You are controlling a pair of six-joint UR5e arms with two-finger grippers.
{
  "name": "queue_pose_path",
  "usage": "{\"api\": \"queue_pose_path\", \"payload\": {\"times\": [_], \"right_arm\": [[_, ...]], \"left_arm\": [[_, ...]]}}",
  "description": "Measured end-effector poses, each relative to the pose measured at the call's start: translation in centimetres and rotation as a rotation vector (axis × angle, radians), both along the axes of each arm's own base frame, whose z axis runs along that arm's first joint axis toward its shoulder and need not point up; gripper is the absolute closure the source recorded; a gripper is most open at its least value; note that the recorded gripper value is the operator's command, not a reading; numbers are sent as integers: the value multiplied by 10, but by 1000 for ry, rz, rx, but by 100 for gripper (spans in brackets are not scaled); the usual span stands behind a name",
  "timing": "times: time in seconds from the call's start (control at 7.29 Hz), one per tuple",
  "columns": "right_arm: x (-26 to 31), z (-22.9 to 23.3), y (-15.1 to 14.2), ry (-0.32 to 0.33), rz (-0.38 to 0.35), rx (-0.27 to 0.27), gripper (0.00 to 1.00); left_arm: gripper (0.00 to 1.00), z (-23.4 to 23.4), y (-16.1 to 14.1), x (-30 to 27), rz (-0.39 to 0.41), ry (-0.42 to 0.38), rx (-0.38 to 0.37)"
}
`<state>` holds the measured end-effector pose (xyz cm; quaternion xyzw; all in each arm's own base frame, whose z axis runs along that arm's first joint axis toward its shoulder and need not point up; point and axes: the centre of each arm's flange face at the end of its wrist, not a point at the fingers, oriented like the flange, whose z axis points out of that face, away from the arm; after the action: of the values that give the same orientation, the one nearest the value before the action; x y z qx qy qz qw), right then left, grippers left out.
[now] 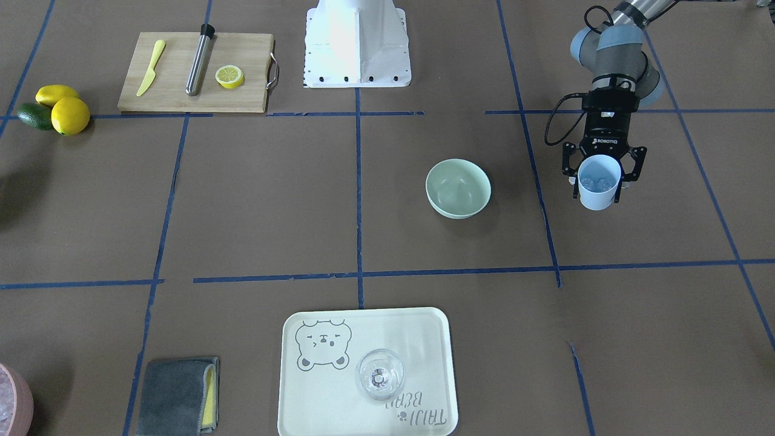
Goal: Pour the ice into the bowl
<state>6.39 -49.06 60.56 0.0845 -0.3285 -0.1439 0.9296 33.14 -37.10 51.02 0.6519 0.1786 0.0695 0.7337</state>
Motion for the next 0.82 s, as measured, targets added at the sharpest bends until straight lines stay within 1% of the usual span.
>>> {"api": "queue_pose_path", "payload": {"times": [0.14,0.27,0.55,0.82], "right_arm": [[0,1,1,0,0,-2,0],[0,2,1,1,0,-3,0],[1,3,2,2,2,-6,0],[2,3,2,3,9,-12,0]], "left_arm": [[100,-7,-4,8,-6,-79,22],[100,-16,-7,17,-12,-141,41],[100,-35,-5,45,-6,-227,71],[100,-67,2,87,-9,-328,97]]}}
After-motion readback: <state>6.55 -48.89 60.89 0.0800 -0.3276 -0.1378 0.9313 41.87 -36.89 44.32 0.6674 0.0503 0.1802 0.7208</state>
